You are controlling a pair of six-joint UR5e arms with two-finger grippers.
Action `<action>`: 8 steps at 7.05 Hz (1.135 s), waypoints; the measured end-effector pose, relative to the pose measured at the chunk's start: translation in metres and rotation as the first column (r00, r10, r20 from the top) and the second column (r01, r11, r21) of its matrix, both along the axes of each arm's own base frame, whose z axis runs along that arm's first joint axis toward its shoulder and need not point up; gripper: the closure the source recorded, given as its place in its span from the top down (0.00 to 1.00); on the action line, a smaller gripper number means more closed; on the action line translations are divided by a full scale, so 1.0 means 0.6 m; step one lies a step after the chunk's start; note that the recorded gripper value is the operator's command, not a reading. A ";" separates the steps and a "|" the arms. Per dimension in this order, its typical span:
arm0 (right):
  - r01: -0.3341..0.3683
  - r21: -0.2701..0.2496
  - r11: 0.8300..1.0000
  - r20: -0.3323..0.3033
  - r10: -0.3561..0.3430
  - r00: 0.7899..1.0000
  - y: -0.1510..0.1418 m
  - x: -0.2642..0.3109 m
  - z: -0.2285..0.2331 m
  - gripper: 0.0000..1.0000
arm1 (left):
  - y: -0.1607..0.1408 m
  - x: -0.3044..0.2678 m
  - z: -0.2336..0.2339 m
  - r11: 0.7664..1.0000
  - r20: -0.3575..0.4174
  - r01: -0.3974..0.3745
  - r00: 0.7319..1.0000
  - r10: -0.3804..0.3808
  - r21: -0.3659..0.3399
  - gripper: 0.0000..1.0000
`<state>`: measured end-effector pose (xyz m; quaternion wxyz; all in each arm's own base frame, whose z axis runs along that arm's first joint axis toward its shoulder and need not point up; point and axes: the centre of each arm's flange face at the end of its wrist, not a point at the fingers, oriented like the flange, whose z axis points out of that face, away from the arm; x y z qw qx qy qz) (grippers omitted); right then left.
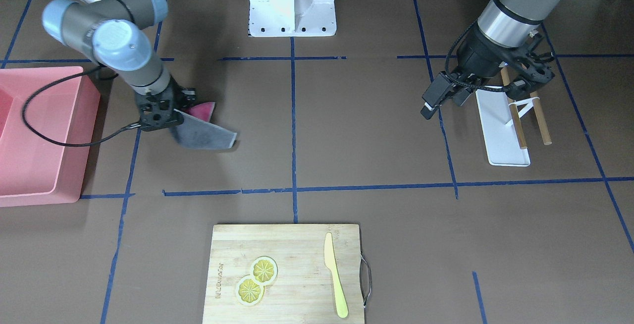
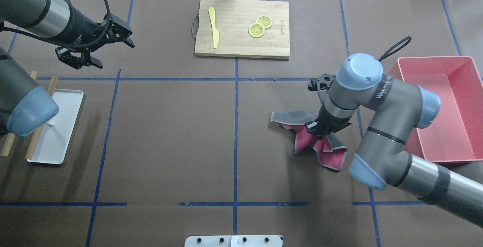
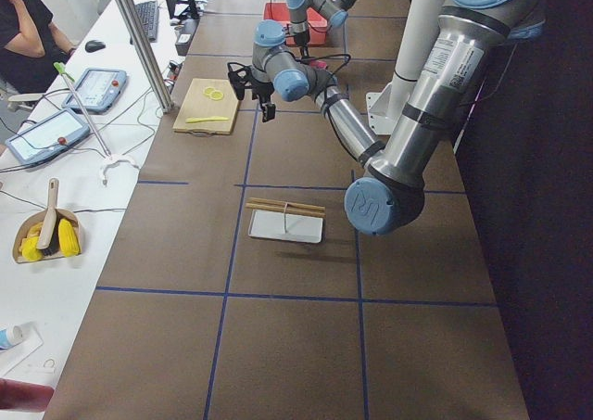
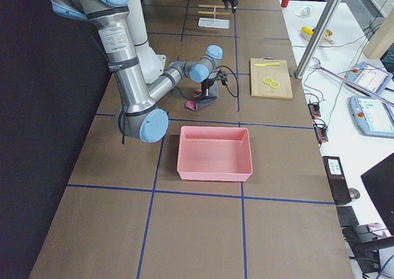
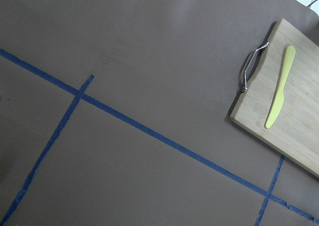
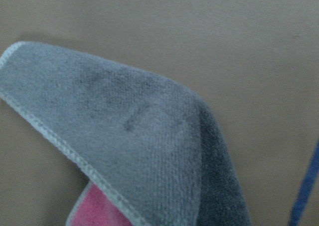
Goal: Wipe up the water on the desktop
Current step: 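Carry the cloth with the right gripper into the pink bin and release it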
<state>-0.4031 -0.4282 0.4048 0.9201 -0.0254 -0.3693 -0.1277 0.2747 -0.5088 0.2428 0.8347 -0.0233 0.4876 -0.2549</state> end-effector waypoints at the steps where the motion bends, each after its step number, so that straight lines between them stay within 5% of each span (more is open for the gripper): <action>1: 0.000 0.017 1.000 -0.005 0.000 1.000 0.001 0.056 0.022 0.00 | 0.001 -0.001 0.000 1.000 0.000 0.000 1.000 0.000 0.001 1.00; 3: -0.078 0.029 0.997 -0.002 0.078 0.997 -0.005 0.177 -0.049 0.00 | 0.002 -0.001 -0.001 1.000 -0.001 0.001 1.000 -0.001 0.002 1.00; 5: -0.224 0.032 0.974 -0.014 0.225 0.974 -0.014 0.351 -0.122 0.00 | 0.002 -0.002 0.003 1.000 0.002 0.001 1.000 -0.001 -0.001 1.00; 6: -0.233 0.051 0.971 -0.044 0.235 0.971 -0.017 0.423 -0.110 0.01 | 0.003 -0.002 0.012 1.000 0.007 0.000 1.000 0.000 -0.005 1.00; 8: -0.127 0.076 0.989 -0.126 0.136 0.983 -0.010 0.531 -0.008 0.05 | 0.005 -0.004 0.025 1.000 0.021 -0.014 1.000 0.014 0.006 1.00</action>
